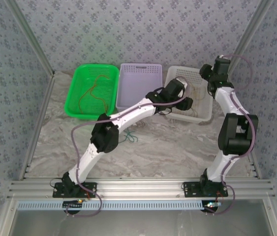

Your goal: Untangle the cables

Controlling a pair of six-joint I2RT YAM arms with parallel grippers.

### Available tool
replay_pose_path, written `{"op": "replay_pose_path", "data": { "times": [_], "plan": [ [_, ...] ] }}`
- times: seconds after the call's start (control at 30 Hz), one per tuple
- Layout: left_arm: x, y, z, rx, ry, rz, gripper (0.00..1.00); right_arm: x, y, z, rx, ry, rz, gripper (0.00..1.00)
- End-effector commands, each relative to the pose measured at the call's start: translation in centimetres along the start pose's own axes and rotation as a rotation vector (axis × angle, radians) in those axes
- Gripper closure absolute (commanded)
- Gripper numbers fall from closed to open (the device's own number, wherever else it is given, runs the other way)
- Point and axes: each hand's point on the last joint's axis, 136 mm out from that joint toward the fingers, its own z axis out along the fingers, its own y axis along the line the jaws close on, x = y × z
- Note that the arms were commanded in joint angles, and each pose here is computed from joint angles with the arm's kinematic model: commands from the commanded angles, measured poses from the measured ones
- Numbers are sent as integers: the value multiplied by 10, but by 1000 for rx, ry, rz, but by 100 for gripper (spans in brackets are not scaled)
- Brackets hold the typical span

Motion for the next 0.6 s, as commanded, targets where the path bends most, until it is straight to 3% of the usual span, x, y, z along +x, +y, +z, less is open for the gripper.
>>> {"op": "replay_pose_path", "data": {
  "times": [0.0,0.13,0.3,0.4,0.57],
  "plan": [
    [-66,-16,-75,10,-176,-64,33,-10,-4,-51,83,-35,40,60],
    [-83,13,-132,-20,-286,-162,32,24,-9,-95,133,38,58,60],
    [-64,64,-207,-105,-346,-250,32,92,21,-147,75,141,-51,58],
    [-23,103,-251,-230,-324,-309,34,131,53,-180,-22,179,-115,57],
    [92,172,-305,-475,-180,-468,43,206,107,-223,-202,275,-238,52]
  ]
}}
